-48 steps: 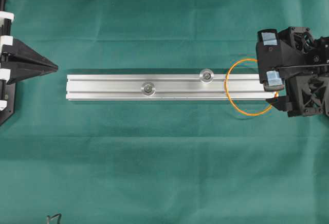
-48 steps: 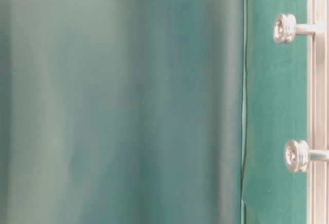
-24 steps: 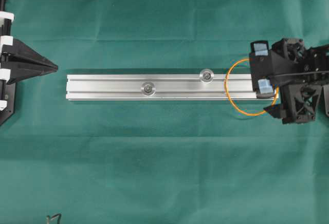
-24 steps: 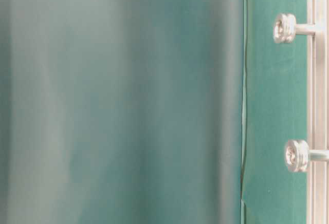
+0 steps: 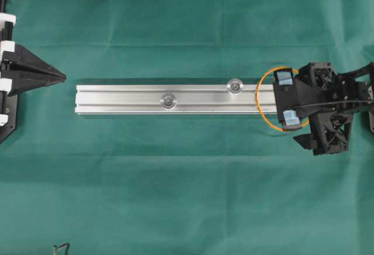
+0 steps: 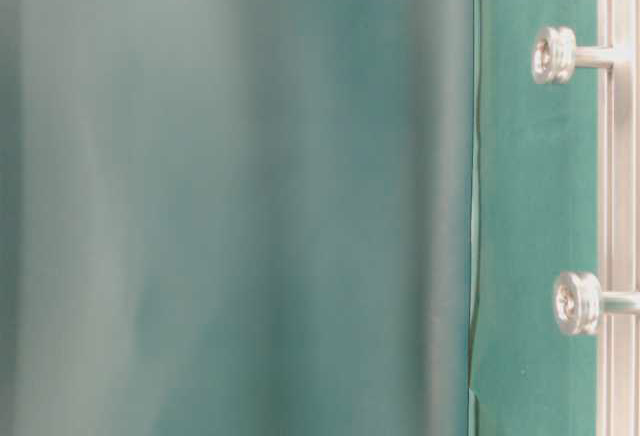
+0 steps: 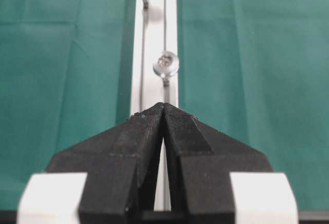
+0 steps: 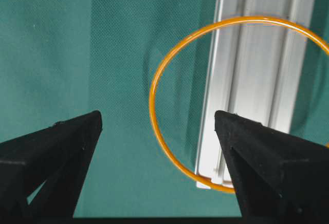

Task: Hook the rubber onto the shaft.
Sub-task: 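Move the right gripper over the orange rubber band at the rail end, then lower the right gripper and pinch the band's near edge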

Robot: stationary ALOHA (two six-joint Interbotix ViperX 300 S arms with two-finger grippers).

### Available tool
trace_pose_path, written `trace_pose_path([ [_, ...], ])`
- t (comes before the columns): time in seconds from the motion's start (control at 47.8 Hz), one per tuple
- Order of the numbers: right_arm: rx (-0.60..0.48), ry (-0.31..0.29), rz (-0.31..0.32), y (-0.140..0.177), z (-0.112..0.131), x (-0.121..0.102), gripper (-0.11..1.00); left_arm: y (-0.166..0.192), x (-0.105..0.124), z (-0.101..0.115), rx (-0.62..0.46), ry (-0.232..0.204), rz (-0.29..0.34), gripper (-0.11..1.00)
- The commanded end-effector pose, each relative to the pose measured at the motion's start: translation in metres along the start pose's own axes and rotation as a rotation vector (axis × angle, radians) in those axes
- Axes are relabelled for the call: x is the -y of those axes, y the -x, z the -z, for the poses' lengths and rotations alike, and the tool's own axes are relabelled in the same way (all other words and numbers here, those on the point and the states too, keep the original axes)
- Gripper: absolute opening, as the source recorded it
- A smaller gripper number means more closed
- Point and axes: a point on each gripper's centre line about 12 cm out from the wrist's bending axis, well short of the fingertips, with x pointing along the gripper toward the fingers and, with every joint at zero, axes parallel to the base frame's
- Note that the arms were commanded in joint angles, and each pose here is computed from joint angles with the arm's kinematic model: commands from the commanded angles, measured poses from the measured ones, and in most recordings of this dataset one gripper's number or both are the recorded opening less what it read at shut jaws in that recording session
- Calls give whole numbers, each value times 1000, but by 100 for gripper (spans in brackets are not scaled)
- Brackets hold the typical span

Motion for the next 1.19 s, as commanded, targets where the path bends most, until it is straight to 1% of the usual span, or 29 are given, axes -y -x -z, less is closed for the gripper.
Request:
trace_pose_path([
  [0.0, 23, 8, -9, -1, -3, -4, 100, 3, -1, -12, 29, 0, -2, 0],
  [0.167, 16, 16, -16, -13, 0, -7, 100, 2, -1, -13, 29, 1, -3, 0],
  [0.376, -14, -16, -33, -31, 11, -12, 100, 2, -1, -12, 28, 1, -3, 0],
  [0.669, 1, -44, -36, -48, 17, -15, 100, 3, -1, -12, 29, 1, -3, 0],
  [0.92, -11, -50, -30, -57, 21, -14, 100, 2, -1, -12, 26, 1, -3, 0],
  [1.171, -8, -52, -29, -59, 22, -13, 100, 2, -1, -12, 26, 1, -3, 0],
])
